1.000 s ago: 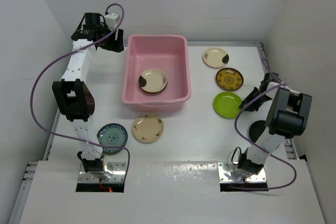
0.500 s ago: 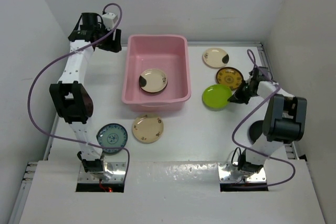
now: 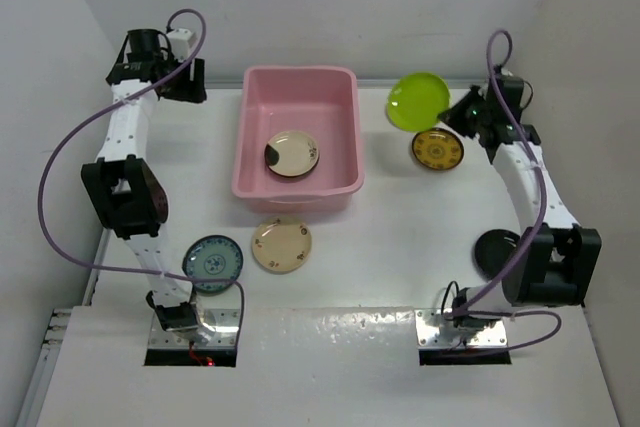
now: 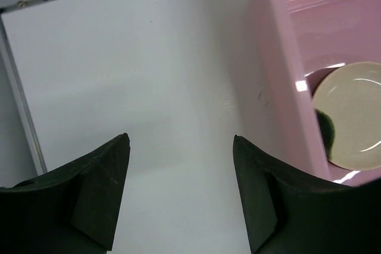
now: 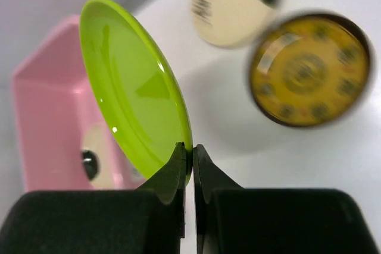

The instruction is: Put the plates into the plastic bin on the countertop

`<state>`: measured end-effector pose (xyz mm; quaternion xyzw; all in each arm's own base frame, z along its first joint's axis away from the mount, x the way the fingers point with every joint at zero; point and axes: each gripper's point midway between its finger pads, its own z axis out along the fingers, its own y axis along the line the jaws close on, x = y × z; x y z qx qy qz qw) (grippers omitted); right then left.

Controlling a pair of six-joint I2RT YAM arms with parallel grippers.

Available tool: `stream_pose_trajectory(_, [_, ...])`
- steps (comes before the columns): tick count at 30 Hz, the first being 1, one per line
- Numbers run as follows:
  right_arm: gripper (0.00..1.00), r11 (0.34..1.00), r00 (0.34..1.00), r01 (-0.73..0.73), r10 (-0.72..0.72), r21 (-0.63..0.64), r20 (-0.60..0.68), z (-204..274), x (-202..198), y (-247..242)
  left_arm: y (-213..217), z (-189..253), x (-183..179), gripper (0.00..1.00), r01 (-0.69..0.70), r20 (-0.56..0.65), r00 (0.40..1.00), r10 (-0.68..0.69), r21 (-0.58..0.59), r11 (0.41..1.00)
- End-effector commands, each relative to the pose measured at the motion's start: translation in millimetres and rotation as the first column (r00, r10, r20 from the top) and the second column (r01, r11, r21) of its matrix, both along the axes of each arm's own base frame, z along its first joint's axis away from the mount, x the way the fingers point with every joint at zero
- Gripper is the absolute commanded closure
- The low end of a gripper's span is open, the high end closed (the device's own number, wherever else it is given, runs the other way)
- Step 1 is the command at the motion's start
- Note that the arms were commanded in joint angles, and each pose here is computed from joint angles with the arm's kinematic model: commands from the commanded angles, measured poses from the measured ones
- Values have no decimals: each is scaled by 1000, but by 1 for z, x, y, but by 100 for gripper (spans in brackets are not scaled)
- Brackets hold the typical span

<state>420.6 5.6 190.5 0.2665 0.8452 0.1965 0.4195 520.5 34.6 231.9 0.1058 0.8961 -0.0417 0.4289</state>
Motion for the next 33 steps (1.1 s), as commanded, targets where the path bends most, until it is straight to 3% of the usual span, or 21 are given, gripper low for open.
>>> stream_pose_trajectory(1, [100, 993, 948, -110, 118, -43, 295, 107, 34, 64, 32, 22, -11, 28, -94, 41, 995, 94, -16, 995])
stream_pose_trajectory(3, [100, 968, 921, -248, 248, -41, 300, 117, 48, 123, 47, 17, -14, 28, -131, 27, 991, 132, -24, 991])
stream_pose_trajectory(4, [100, 956, 937, -291, 293, -40, 188, 74, 58, 139, 51, 14, -16, 28, -146, 16, 989, 147, -32, 989])
stream_pose_trajectory(5, [100, 929, 900, -367, 368, -49, 235, 99, 58, 179, 58, 14, -20, 28, -160, 16, 987, 160, -32, 987])
stream_pose_trajectory(7, [100, 912, 903, -407, 410, -49, 129, 53, 70, 201, 62, 16, -23, 28, -164, 18, 986, 165, -40, 986])
stream_pose_trajectory(9, [100, 890, 876, -454, 454, -42, 161, 66, 74, 235, 66, 17, -25, 28, -173, 24, 984, 174, -39, 984])
stream_pose_trajectory(12, [100, 852, 844, -522, 522, -29, 126, 38, 84, 281, 73, 13, -31, 28, -185, 13, 983, 185, -47, 982])
stream_pose_trajectory(16, [100, 814, 809, -578, 580, -50, 91, 18, 92, 314, 74, 5, -35, 28, -177, 0, 984, 177, -54, 983])
stream_pose_trajectory(19, [100, 795, 796, -606, 606, -14, -13, -21, 81, 325, 78, 3, -38, 28, -186, -2, 983, 186, -54, 981])
stream_pose_trajectory(25, [100, 809, 809, -587, 585, -25, -60, -59, 77, 327, 79, 1, -38, 28, -179, -2, 984, 179, -68, 982])
stream_pose_trajectory(27, [92, 806, 804, -591, 587, -24, -91, -69, 76, 329, 77, 1, -38, 28, -170, -1, 985, 171, -75, 983])
stream_pose_trajectory(30, [73, 802, 800, -597, 592, -31, -101, -71, 78, 330, 77, 1, -38, 28, -170, -1, 985, 171, -75, 983])
stream_pose_trajectory(33, [64, 799, 802, -596, 588, -79, -110, -72, 76, 325, 78, 1, -38, 28, -165, 1, 986, 165, -68, 984])
